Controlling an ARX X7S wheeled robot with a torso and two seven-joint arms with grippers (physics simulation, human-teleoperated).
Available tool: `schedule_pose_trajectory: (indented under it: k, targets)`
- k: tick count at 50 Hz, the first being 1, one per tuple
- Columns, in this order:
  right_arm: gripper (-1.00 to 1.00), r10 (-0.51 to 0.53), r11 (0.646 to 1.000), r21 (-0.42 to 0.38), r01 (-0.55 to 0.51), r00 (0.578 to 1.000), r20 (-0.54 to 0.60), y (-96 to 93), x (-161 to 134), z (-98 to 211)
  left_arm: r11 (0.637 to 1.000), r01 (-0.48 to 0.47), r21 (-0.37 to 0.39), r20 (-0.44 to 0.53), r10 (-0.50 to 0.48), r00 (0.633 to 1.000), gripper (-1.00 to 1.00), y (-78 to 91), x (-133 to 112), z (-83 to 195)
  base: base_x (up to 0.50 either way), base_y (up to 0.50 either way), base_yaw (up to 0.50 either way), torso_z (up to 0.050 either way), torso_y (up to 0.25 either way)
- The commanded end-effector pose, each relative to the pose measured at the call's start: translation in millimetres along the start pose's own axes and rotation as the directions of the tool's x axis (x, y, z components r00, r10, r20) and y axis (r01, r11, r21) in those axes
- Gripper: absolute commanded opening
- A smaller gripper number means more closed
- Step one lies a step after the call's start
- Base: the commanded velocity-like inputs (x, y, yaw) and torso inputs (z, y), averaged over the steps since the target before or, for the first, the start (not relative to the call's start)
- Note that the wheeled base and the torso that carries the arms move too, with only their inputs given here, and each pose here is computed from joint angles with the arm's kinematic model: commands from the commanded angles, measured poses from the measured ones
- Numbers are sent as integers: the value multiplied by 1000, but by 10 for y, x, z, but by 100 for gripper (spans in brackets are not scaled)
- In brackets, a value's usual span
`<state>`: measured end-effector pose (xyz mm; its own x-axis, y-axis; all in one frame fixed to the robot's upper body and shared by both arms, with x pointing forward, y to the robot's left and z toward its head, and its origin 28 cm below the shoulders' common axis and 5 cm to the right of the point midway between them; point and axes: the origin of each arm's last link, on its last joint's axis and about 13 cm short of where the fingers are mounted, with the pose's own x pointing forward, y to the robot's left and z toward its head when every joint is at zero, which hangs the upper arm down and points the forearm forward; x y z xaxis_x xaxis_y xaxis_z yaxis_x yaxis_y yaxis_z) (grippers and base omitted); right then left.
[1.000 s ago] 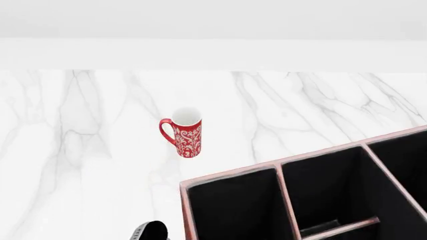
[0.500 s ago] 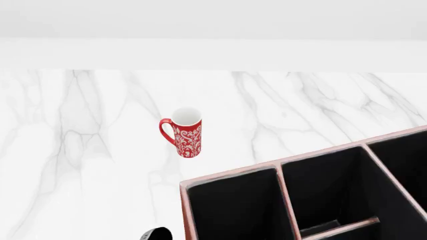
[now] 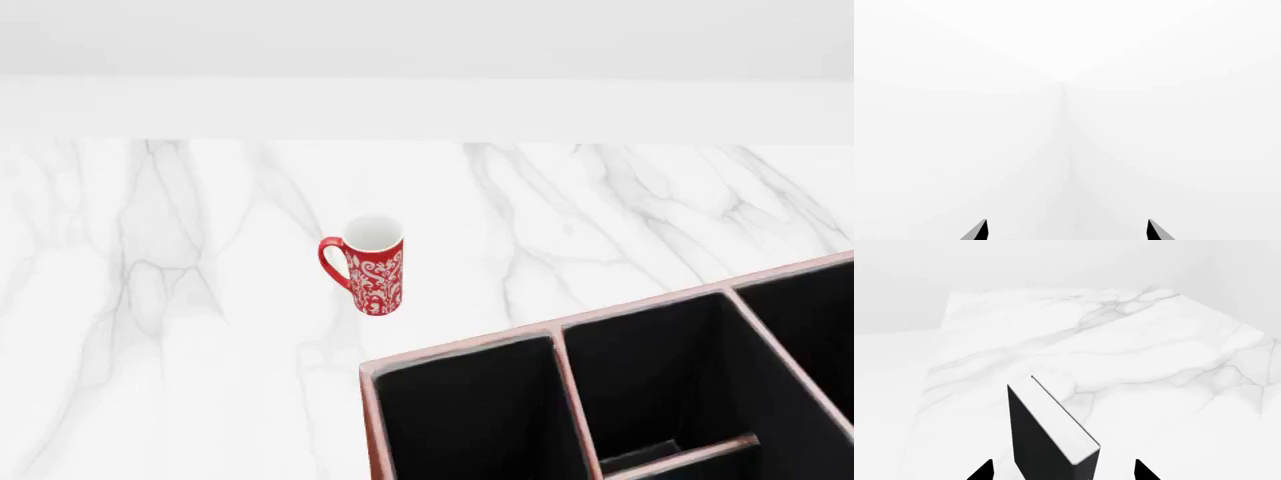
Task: Pick up the book and place it in the left compartment of the caddy.
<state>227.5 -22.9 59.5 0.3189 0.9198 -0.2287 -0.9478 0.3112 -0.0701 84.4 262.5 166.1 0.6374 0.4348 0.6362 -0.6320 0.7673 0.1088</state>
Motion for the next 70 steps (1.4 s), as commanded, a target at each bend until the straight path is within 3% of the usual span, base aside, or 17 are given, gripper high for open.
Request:
schedule_pose_trajectory:
  k: [1, 12, 70]
  targets:
    - [100, -23, 1000, -14, 23, 999, -38, -129, 67, -172, 1000, 14, 7, 32, -15, 999, 100, -19, 22, 16, 0, 0, 0, 0, 0]
    - [100, -44, 999, -8, 43, 999, -31, -221, 115, -188, 1000, 19, 14, 29, -19, 999, 100, -41, 38, 7, 0, 0, 0, 0, 0]
    - [100, -7, 1000, 23, 9, 999, -53, -326, 402, -449, 998, 37, 45, 9, -37, 999, 100, -114, 84, -21, 0, 0, 0, 0, 0]
